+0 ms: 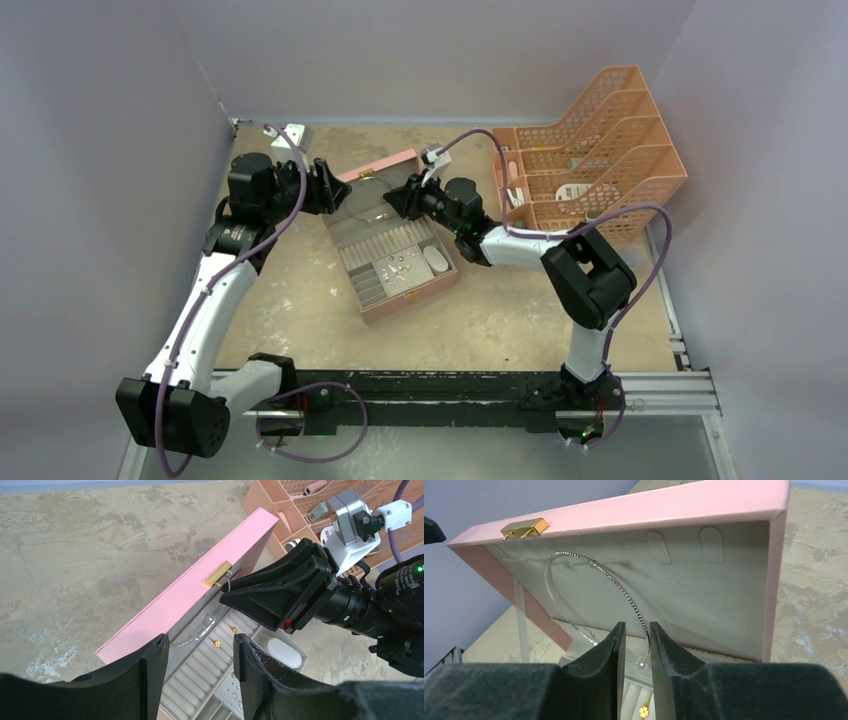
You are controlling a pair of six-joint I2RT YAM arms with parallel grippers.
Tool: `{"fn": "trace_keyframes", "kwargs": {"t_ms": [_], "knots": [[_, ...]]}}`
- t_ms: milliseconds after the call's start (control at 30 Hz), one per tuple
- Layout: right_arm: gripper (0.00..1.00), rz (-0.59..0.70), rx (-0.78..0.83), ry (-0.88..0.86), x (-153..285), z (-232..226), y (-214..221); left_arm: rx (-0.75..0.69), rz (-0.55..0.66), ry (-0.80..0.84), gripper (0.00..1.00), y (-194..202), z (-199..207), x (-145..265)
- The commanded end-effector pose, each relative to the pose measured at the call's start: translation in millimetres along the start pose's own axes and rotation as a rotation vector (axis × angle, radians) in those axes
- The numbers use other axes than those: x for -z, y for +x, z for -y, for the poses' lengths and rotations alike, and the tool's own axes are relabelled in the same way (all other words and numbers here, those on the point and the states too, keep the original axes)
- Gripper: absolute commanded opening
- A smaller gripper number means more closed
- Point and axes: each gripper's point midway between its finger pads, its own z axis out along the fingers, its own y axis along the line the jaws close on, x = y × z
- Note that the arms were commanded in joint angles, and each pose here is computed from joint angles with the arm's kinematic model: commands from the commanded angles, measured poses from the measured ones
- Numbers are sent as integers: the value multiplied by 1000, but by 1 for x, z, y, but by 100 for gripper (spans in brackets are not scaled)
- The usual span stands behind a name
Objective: Organize the mixed jewelry
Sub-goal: Place the jewelry in the jewelry box.
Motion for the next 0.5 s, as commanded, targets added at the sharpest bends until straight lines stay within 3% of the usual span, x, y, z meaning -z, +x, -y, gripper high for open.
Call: {"fn": "trace_keyframes", "kwargs": {"t_ms": [0,200,467], "knots": [[32,85,7,-36,8,-22,-39,-15,45,29,50,-11,6,-1],[50,94,-140,-22,27,-30,-63,-24,49,58,50,-15,13,3],[55,36,-428,183,41,-10,-60,-46,36,129,50,-14,24,2]]}}
